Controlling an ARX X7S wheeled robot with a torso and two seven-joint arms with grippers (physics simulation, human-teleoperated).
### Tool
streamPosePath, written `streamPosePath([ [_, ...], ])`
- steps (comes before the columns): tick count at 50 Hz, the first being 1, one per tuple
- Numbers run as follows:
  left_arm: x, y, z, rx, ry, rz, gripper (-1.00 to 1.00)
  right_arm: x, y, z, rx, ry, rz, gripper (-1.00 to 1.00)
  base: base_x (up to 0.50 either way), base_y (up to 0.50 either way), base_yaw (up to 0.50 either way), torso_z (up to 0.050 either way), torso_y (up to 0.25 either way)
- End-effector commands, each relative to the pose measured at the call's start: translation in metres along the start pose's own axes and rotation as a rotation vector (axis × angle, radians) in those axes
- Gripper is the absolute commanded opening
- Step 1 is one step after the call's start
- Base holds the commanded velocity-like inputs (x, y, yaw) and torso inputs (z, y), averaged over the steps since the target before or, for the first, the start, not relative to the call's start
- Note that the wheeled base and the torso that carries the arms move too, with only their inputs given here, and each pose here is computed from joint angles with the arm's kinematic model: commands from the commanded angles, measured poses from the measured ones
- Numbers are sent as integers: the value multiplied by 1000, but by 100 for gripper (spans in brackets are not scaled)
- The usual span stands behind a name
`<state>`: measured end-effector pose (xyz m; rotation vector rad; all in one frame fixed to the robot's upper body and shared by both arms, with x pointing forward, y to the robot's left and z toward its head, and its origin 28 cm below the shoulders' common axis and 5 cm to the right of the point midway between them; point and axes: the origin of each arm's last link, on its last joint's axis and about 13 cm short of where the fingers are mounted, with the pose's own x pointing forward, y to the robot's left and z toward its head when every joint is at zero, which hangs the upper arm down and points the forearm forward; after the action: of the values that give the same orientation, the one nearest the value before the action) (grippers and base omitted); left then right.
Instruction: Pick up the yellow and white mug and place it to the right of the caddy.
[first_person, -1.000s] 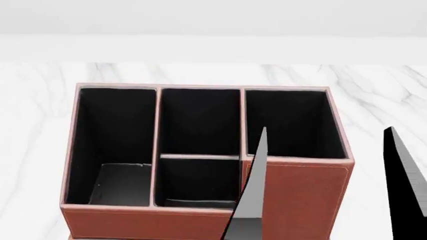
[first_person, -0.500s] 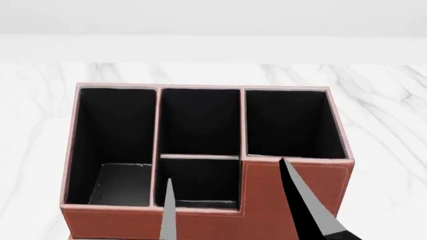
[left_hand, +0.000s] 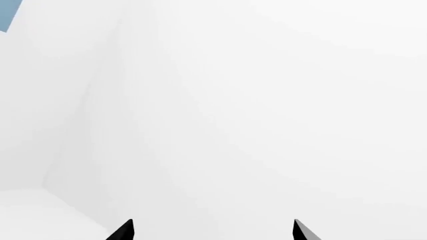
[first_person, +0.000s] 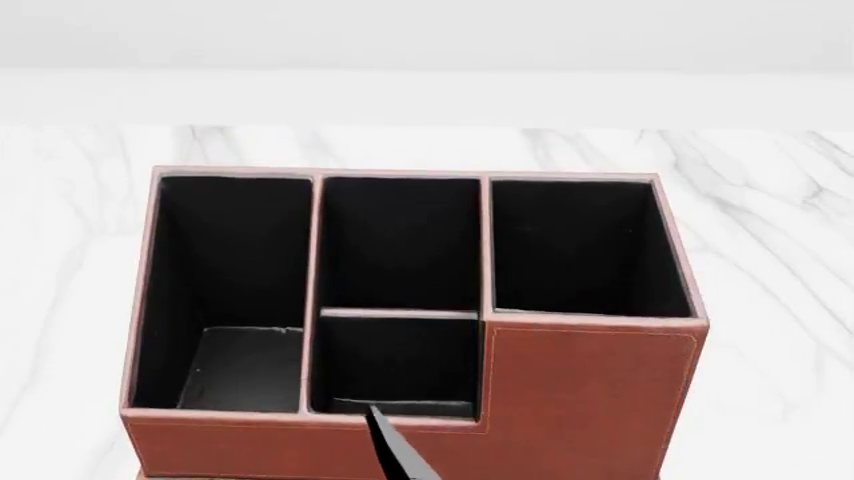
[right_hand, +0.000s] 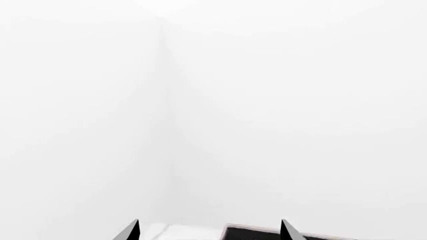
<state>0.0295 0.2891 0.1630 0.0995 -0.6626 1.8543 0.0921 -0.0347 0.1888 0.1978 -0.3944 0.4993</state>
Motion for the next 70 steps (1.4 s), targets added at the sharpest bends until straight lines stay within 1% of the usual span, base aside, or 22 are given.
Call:
streamPosePath([
  [1, 0, 0, 0, 0, 1, 0, 100, -3, 8, -3, 26, 18, 49, 100, 0, 0, 0, 0, 0],
  [7, 1, 0, 0, -1, 2, 3, 100, -4, 11, -4, 14, 36, 75, 100, 0, 0, 0, 0, 0],
  [15, 1, 0, 0, 0, 3, 1, 100, -5, 10, -6, -8, 77, 68, 100, 0, 0, 0, 0, 0],
  [22, 1, 0, 0, -1, 1, 4, 100, -5, 9, -4, -7, 98, 71, 100, 0, 0, 0, 0, 0],
  [25, 1, 0, 0, -1, 2, 3, 100, -6, 10, -6, -13, 117, 64, 100, 0, 0, 0, 0, 0],
  [26, 1, 0, 0, -1, 2, 5, 100, -6, 10, -6, -10, 140, 59, 100, 0, 0, 0, 0, 0],
  [42, 1, 0, 0, 0, 6, 6, 100, -8, 10, -2, 7, 204, 114, 100, 0, 0, 0, 0, 0],
  [46, -1, 0, 0, 2, 6, 0, 100, -12, 9, -4, -11, 239, 128, 100, 0, 0, 0, 0, 0],
  [49, -2, 0, 0, 0, 2, -3, 100, -6, 8, -1, -27, 245, 127, 100, 0, 0, 0, 0, 0],
  [52, -3, 0, -1, 5, 4, -6, 100, -9, 10, -4, -37, 264, 140, 100, 0, 0, 0, 0, 0],
  [58, -1, 0, 0, 4, 5, -2, 100, -10, 13, -3, -22, 287, 169, 100, 0, 0, 0, 0, 0],
  [70, -1, 0, 0, 2, 8, -3, 100, -15, 17, -7, -49, 303, 215, 100, 0, 0, 0, 0, 0],
])
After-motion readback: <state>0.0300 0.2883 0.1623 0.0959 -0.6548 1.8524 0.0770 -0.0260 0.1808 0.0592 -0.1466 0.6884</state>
